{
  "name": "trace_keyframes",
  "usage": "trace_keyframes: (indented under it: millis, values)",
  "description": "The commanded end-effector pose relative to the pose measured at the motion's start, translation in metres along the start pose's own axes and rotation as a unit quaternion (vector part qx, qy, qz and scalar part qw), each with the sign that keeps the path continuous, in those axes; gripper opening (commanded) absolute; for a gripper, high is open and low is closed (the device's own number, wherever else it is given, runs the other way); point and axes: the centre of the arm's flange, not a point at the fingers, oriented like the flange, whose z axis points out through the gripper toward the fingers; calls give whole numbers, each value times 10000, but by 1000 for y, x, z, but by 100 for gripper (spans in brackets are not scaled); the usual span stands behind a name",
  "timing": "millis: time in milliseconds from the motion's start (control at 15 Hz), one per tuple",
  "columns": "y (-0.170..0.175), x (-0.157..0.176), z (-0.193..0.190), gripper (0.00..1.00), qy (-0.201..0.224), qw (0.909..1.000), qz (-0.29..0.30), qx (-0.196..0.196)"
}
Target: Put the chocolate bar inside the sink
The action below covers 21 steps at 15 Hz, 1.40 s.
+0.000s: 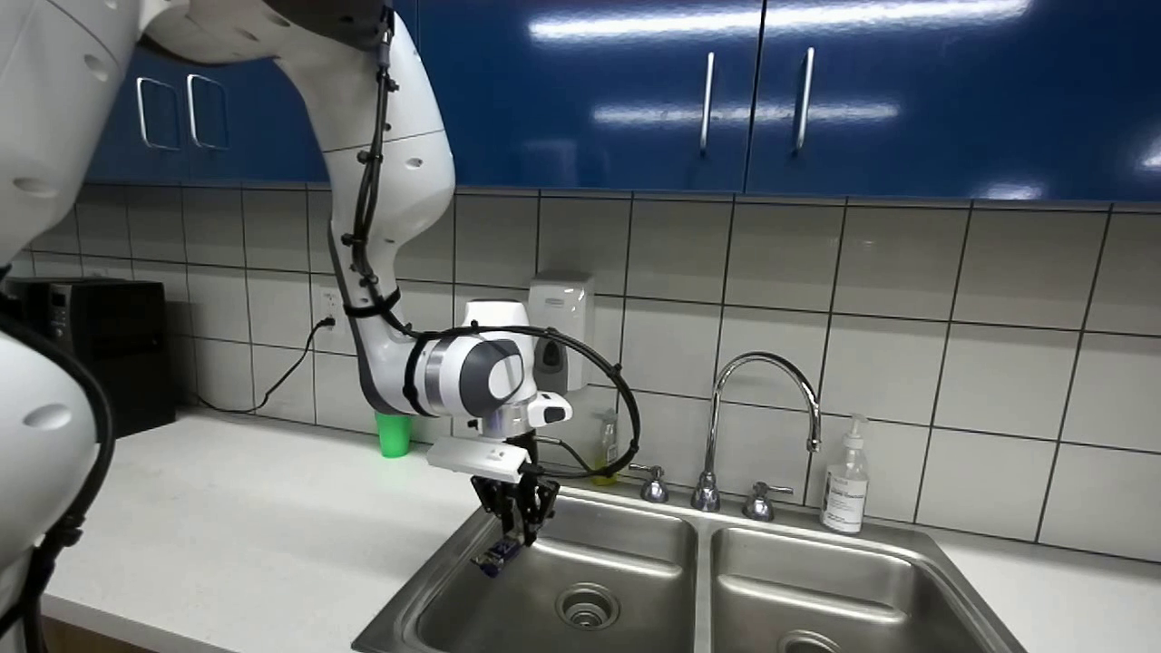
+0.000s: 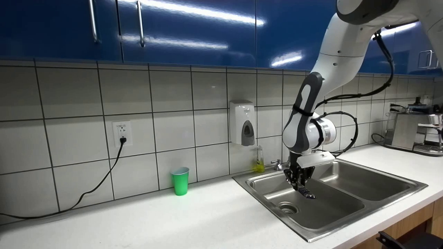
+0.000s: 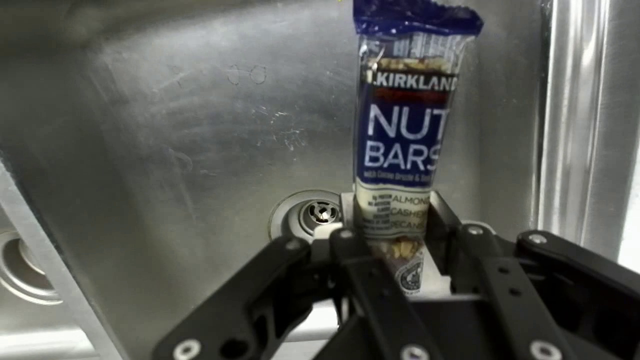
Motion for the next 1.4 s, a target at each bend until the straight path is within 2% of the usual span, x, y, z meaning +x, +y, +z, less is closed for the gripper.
trace_keyframes:
  millis: [0,667,1333]
  values:
    - [13,-2,15,10,85,9996,271,-8]
    - [27,6,79,10,-37,9980,632,37]
    - [28,22,135,10,-226,9970,734,30]
